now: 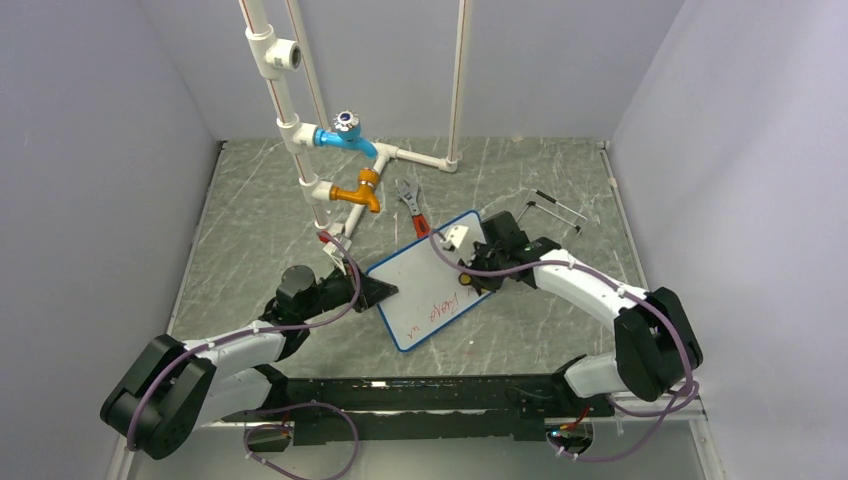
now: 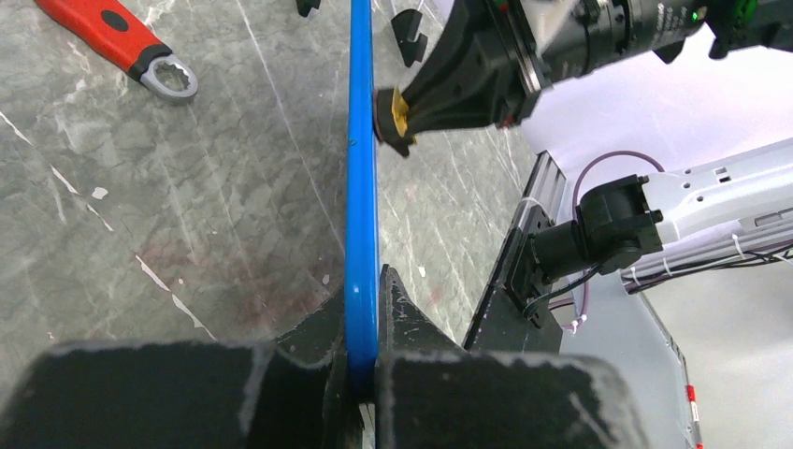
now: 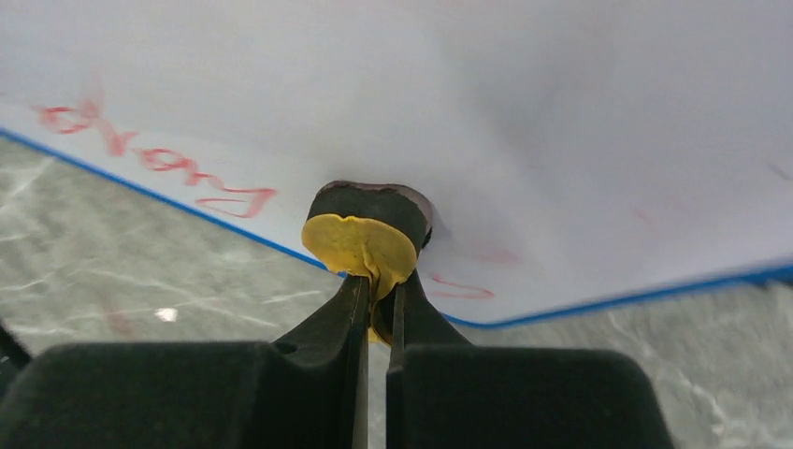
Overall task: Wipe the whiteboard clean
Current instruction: Erase the whiteboard at the center of the board.
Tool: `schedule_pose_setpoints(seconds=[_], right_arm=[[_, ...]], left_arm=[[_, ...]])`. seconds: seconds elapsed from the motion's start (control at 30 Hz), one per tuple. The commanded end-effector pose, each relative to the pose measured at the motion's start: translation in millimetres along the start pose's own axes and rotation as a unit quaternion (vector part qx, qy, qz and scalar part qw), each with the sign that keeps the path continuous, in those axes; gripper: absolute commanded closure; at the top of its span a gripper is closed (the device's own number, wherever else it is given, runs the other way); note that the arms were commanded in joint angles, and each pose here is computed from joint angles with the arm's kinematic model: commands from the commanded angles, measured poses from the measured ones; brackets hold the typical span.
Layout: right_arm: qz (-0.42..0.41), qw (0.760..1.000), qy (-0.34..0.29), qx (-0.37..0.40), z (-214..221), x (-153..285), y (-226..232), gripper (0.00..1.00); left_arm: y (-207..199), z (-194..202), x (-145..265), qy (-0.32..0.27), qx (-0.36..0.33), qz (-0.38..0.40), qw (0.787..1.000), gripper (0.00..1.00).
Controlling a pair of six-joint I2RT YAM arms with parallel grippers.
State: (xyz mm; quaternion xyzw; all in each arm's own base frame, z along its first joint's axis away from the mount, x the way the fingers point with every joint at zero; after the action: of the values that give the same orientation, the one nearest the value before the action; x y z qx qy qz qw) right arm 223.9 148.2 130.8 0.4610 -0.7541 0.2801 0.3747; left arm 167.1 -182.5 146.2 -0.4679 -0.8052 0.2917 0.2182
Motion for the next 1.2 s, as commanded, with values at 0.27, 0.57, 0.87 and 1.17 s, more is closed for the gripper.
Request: schedule_pose_setpoints(seconds=[0.27,0.57,0.87,1.17], right_arm=[[0.110,0.990,-0.015,-0.083,4,10,-56,1.00],[-0.058,0.996,-0.067,0.016,-26,4,2,1.00],[0.174,0.975,-0.042,-0.134,7,25,-76,1.00],[0.090,0.988,-0.121,-0.021,-48,34,-66,1.00]], left_arm=[[-36,-15,1,-0.013,-0.045,0.115,0.992,1.00],[-36,-16,2,-0.020,-0.046,0.111,0.993,1.00],[-36,-17,-1,-0.018,-0.044,0.114,0.992,1.00],[-39,-22,-3,-0.010,-0.047,0.119,0.992,1.00]])
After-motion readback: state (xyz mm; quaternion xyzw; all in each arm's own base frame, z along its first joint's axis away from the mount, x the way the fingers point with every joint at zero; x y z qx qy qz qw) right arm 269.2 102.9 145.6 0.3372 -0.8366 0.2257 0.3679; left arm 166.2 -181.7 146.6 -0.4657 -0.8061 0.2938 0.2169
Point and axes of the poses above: each gripper's point midway between its finger pads, its own x axis back along the fingers, its own y axis along the line the jaws close on, z = x × y, the point moved 8 cm from there along x, back along the fingers
